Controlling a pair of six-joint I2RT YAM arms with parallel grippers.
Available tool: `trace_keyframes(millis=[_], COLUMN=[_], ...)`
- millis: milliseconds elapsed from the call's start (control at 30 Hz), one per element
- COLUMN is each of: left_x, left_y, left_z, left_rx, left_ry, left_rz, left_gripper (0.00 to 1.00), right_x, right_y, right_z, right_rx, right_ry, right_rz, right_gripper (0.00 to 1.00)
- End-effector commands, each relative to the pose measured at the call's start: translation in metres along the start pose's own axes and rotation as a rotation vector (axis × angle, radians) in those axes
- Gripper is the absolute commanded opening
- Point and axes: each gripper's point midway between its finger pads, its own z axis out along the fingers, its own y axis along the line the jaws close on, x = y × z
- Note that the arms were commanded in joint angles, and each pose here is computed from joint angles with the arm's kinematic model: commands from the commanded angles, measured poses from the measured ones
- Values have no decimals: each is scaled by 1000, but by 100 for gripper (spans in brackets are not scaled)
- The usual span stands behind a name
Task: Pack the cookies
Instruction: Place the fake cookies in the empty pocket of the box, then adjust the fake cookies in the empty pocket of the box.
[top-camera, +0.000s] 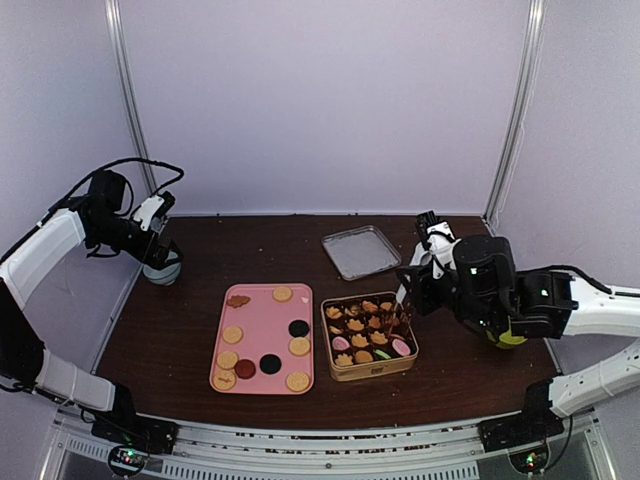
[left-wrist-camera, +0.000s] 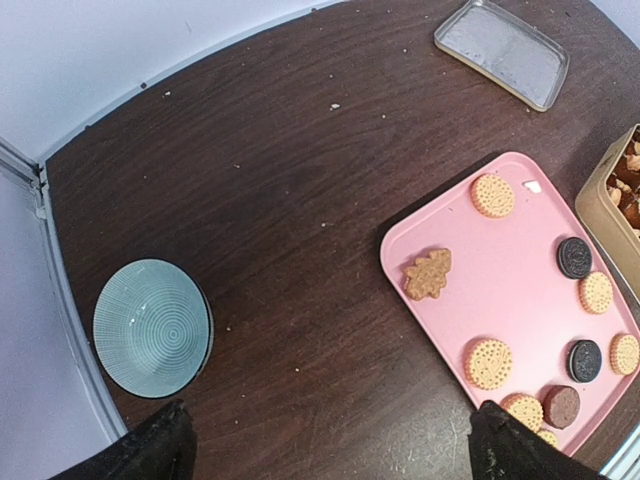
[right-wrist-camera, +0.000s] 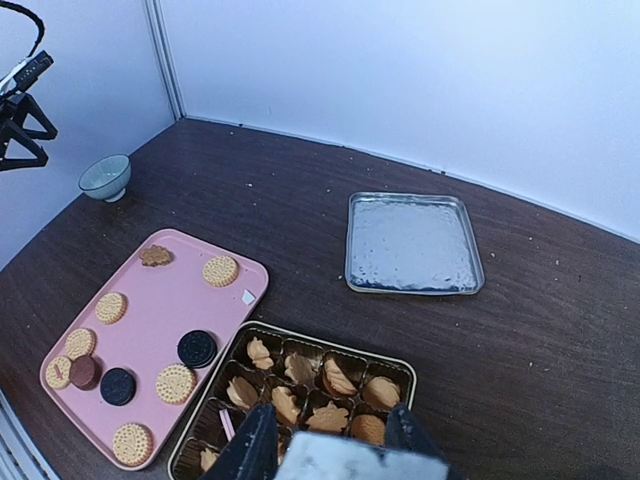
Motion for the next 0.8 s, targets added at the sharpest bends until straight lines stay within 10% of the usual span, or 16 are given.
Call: trace_keyframes(millis=[0,767], left_x=[-10,-10], left_y=[-3,-5], left_z=[-4,-4], left_rx=[10,24], left_ry=[-34,-37], left_rz=[27,26], left_gripper=[98,98], right_x=[-18,-4], right_y=[-1,21], right_z=[-3,-18], right_rx=[27,-106], right_ry=[-26,12], right_rz=[-42,8], right_gripper=[36,17])
